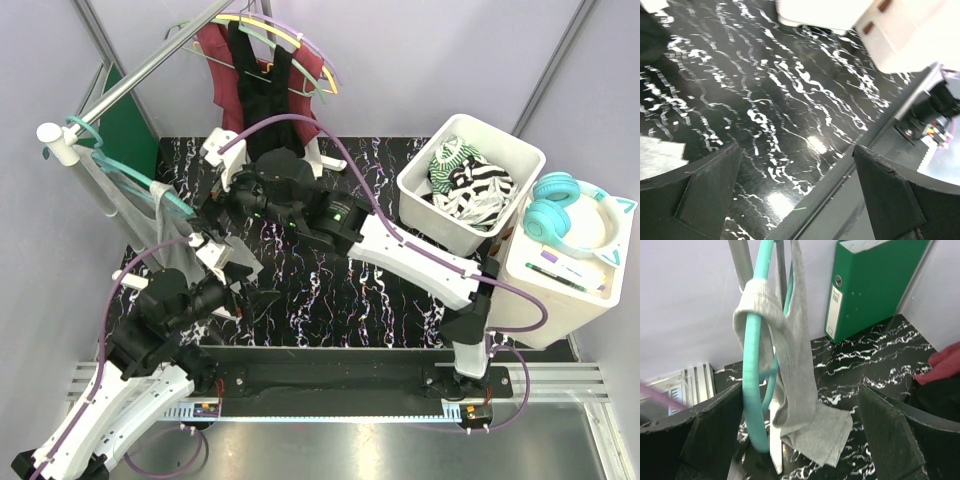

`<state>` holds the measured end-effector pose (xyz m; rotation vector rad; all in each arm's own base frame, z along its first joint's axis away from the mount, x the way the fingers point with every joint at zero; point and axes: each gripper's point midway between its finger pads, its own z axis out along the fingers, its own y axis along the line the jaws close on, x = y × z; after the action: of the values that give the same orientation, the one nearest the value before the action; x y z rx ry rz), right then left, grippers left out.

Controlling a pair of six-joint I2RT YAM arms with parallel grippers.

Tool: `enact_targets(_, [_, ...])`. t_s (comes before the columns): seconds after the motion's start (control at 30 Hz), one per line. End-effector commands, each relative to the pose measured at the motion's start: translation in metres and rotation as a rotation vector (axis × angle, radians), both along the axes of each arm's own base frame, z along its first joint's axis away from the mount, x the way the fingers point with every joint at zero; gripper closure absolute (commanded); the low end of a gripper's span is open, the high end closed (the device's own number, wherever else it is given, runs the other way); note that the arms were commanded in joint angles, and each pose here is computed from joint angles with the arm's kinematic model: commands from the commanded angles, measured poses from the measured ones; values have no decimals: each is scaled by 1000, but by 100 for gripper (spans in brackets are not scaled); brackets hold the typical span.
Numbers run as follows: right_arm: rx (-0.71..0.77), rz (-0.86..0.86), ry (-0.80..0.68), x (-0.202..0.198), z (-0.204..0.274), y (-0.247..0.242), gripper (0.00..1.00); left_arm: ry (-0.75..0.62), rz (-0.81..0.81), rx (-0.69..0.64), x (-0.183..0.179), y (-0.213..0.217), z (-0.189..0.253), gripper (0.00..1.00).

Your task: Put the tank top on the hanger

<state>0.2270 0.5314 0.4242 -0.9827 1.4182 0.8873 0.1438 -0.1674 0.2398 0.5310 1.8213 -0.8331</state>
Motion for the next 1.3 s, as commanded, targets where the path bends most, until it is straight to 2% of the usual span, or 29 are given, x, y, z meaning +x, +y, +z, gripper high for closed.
enact_targets(0.0, [179, -24, -32, -16, 66, -36, 0, -43, 142, -12, 16, 17, 11, 1])
enact_targets(0.2, [295, -56, -43, -33, 80, -89, 0, -48, 166, -19, 17, 21, 13, 1])
enact_targets(0.33, [275, -222, -25, -18, 61, -131, 0, -52, 148, -19, 14, 20, 14, 1])
enact_targets(0.43, [230, -359, 39, 3, 24, -166, 0, -55, 148, -21, 14, 20, 15, 1])
enact_targets(0.5, [209, -454, 126, 25, -11, -200, 0, -57, 150, -23, 14, 20, 16, 1])
enact_targets(0.53, [167, -489, 171, 34, -44, -212, 1, -59, 151, -24, 14, 21, 16, 1])
enact_targets(0.6, [195, -574, 213, 44, -55, -250, 0, -61, 157, -24, 15, 21, 17, 1])
enact_targets(0.63, [156, -623, 236, 47, -82, -264, 0, -61, 157, -24, 15, 22, 16, 1])
enact_targets(0.73, [165, -717, 270, 40, -105, -308, 0, -64, 168, -23, 15, 23, 17, 1])
enact_targets(0.93, [131, -875, 343, 19, -161, -364, 0, -81, 209, -29, 18, 30, 21, 1])
enact_targets(1.13, [79, -912, 385, 0, -197, -386, 0, -98, 242, -34, 20, 36, 24, 1])
enact_targets(1.27, [82, -921, 378, -4, -201, -393, 0, -108, 257, -37, 21, 39, 26, 1])
